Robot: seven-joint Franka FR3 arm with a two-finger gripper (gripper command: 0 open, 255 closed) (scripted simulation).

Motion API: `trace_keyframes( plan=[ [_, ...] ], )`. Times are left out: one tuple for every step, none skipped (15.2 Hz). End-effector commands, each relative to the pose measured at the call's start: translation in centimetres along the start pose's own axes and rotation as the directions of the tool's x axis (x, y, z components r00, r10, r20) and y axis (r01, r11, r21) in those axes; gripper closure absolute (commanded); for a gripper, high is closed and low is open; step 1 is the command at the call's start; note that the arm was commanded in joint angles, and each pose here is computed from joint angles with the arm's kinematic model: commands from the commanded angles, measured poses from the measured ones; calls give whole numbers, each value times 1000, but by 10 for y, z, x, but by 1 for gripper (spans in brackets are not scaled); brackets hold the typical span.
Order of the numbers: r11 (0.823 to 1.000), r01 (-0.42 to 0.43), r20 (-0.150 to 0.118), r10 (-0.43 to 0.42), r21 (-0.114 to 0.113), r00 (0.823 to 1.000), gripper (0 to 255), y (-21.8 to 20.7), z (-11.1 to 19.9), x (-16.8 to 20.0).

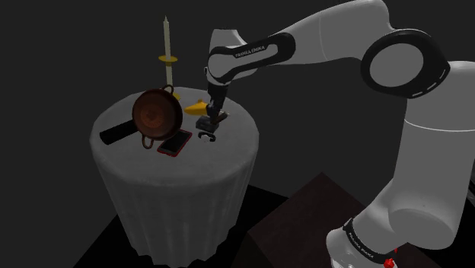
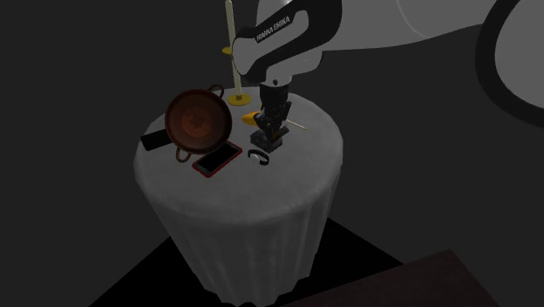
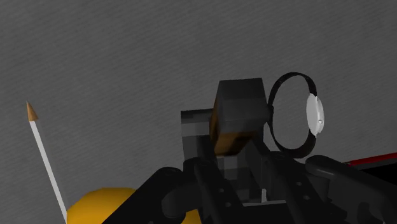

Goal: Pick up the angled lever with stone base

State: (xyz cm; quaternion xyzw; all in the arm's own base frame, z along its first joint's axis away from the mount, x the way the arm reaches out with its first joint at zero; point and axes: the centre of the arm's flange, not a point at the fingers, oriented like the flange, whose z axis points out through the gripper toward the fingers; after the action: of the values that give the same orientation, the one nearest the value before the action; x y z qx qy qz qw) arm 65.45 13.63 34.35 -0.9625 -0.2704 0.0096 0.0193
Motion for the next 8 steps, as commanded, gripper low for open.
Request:
trace_keyframes(
  plan=[
    [1000,0,0,0,0,1000,255,0,-10,0],
    [1000,0,0,0,0,1000,255,-1,-15,0],
    [1000,0,0,0,0,1000,255,-1,-20,0],
    [1000,0,0,0,0,1000,255,-1,-25,0],
    [1000,0,0,0,0,1000,255,-1,-31,0],
    [1000,0,0,0,0,1000,255,-2,-36,0],
    [1000,0,0,0,0,1000,255,-2,-41,0],
    [1000,0,0,0,0,1000,255,-2,-46,0]
  ],
)
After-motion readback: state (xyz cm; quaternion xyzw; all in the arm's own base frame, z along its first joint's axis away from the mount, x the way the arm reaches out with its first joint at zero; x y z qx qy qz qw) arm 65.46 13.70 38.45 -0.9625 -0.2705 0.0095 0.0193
